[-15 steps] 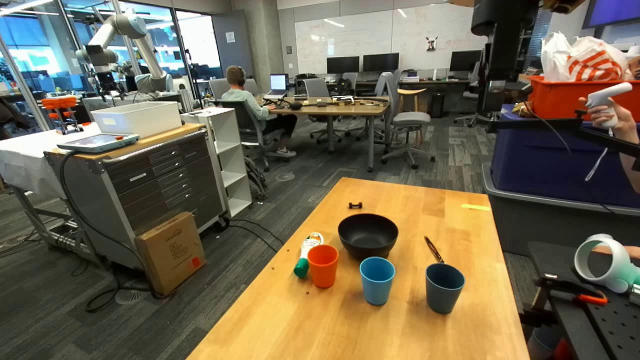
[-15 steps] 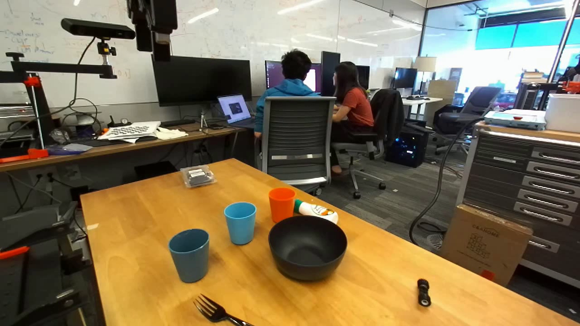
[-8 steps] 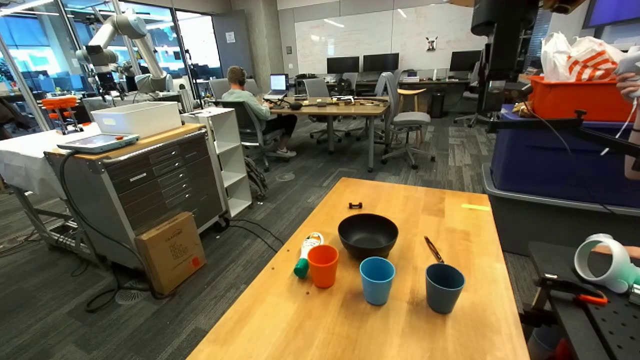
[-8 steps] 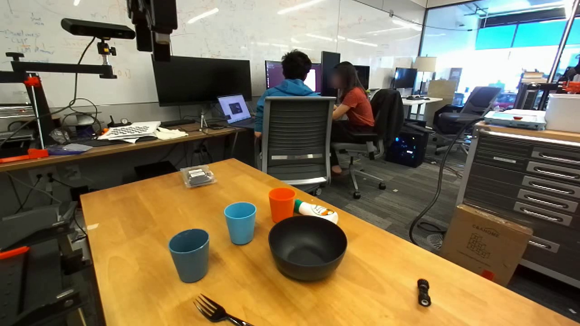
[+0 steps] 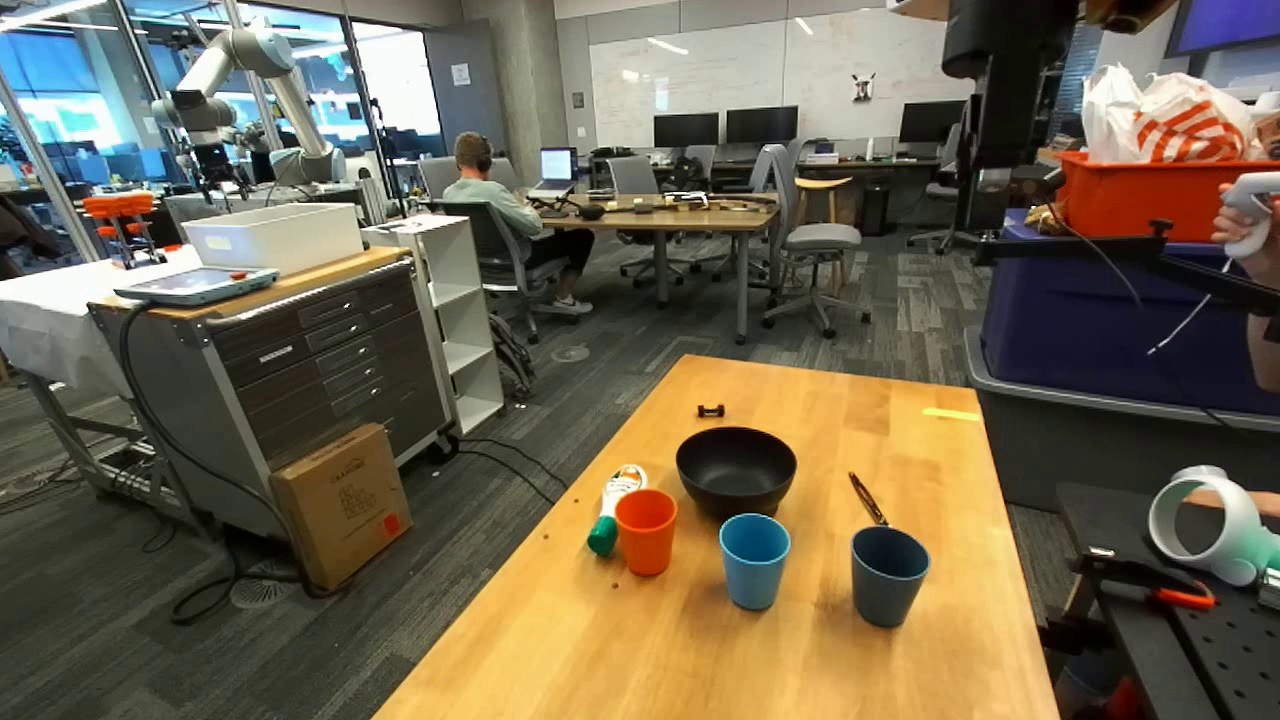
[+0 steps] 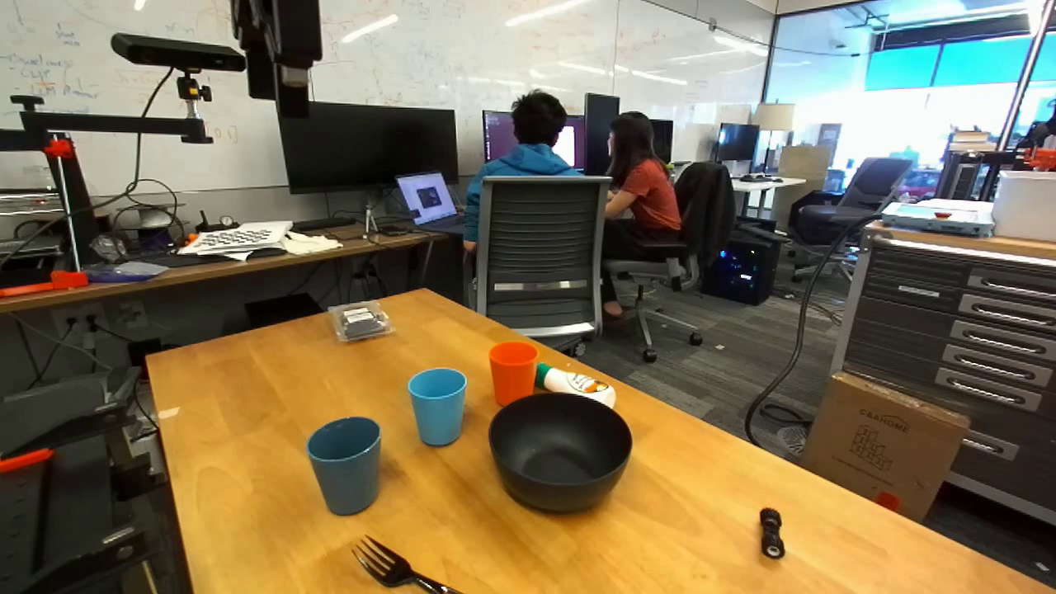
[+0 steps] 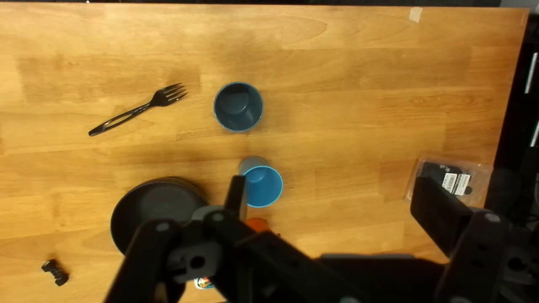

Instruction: Put the cups into each other in the black bowl and put the fork in them beginning with the dark blue one, then the light blue one, and finally the orange one

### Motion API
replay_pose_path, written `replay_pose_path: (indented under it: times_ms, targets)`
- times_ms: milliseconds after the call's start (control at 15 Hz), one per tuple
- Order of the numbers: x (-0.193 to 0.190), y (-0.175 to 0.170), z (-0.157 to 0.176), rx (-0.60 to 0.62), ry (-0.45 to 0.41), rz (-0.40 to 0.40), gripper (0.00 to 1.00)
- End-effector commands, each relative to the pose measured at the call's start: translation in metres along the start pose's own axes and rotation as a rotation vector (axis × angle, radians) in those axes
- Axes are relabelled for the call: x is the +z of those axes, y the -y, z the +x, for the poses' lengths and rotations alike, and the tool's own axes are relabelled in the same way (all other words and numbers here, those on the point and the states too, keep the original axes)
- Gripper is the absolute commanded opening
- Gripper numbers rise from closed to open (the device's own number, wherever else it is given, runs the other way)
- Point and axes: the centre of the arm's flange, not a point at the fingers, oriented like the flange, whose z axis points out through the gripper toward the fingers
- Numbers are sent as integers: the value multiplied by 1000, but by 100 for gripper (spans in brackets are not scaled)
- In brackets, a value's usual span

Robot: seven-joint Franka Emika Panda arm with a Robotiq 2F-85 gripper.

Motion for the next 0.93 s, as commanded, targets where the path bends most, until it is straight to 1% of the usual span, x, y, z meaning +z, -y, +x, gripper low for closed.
replay_pose_path:
  times_ms: [0, 267, 533, 733, 867]
  targets:
    - [27, -7, 1, 2, -37, -28, 100]
    - [56, -10, 1, -2, -51, -71, 100]
    - [94, -22, -7, -9, -12, -133, 100]
    - [124, -37, -14, -18, 24, -144, 100]
    - [143, -46, -18, -9, 20, -143, 100]
